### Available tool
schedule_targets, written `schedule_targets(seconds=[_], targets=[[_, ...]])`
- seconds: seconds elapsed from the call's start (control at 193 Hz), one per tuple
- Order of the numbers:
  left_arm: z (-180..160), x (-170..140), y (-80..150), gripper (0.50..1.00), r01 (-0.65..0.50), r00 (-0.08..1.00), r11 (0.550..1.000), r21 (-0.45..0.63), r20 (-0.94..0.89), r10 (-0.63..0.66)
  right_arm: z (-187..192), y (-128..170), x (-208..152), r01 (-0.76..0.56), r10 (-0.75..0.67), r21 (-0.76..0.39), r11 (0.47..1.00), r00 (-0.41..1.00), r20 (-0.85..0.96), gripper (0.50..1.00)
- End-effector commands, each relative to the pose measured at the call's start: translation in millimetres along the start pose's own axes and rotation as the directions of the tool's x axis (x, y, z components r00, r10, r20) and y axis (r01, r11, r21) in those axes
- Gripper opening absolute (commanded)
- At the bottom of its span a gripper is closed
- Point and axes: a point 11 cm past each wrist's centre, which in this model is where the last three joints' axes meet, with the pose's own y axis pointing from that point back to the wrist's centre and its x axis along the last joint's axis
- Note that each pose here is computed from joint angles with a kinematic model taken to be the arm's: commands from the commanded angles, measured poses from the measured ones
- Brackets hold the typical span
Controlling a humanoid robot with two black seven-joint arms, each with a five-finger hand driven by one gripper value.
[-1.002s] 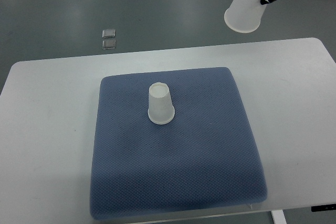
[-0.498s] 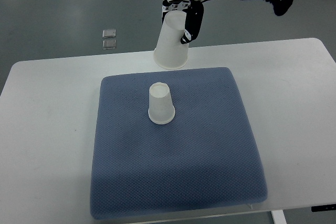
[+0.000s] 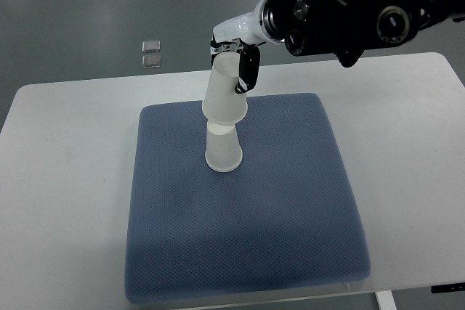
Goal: Stack paper cups
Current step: 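Lower the held cup onto the upside-down cup on the pad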
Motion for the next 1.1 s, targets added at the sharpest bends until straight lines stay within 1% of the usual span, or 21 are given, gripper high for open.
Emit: schedule_targets(seconds=[0.0,0.166,0.571,1.095], targets=[[-0.1,0.3,0.0,1.0,-0.001,1.0,1.0,0.001,0.0,0.001,-2.8,-6.3,-6.2,0.001,-0.001,0.003,1.0,1.0,-0.004,0.717],[0.0,2.4,0.0,1.0,-0.007,1.0,1.0,0.0,-0.002,0.007,-6.1,-14.2,-16.0,0.013,-0.013,0.007,1.0,1.0,-0.006,0.717],[0.2,2.4,0.0,1.0,-0.007,1.0,1.0,-0.001,-0.003,0.007,-9.2,-17.5,-14.2,0.005,-0.005,0.01,1.0,1.0,0.011,0.719],[0.1,2.9,0.0,1.0,-0.008,1.0,1.0,-0.001,-0.002,0.008,-3.7,-24.7,-17.7,0.008,-0.008,0.006,1.0,0.999,0.033,0.742]])
